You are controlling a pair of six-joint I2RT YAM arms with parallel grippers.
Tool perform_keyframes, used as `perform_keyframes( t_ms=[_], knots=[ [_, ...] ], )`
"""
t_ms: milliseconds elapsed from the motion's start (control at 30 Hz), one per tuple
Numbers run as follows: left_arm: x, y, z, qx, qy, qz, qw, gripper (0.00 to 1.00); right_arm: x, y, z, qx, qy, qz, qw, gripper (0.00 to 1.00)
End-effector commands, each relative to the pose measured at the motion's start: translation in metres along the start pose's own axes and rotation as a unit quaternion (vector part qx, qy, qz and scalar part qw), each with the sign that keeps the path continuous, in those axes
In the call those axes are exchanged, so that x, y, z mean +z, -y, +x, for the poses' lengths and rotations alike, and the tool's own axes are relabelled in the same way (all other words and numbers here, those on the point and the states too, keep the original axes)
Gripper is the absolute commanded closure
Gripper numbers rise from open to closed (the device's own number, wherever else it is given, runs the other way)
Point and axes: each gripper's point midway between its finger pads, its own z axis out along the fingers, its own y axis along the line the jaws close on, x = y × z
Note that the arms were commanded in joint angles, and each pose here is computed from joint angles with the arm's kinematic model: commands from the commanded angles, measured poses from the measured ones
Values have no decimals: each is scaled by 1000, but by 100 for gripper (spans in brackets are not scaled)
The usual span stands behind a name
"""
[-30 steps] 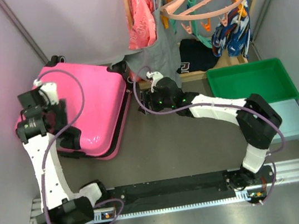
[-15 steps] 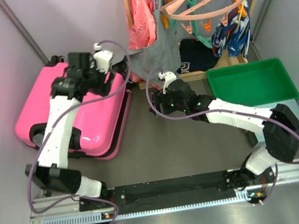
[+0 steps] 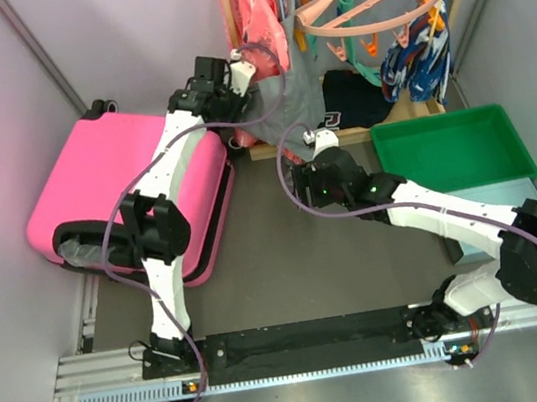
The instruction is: Open, take out, and arrange the luggage
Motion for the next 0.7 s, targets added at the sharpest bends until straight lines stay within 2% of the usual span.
perform_keyframes(
  t_ms=[0,133,300,433,533,633,667],
  knots=[
    [9,-31,-11,12,6,-83,996,44,-10,12,0,0,8,32,999,28],
    [18,-50,-9,14,-1,-140,990,41,-5,13,2,-3,2,37,999,28],
    [24,-71,18,27,-58,-186,980,33,-2,8,2,3,1,27,1000,28],
    [33,-62,50,32,-109,-151,982,29,1,8,8,6,-2,27,1000,28],
    [37,-36,61,15,-115,-72,991,33,1,7,10,6,-5,23,1000,28],
    [39,-12,73,2,-132,-17,991,39,0,8,10,6,-5,25,1000,28],
    [38,-5,83,-1,-150,-2,989,44,-1,8,9,7,-2,26,1000,28]
  ],
)
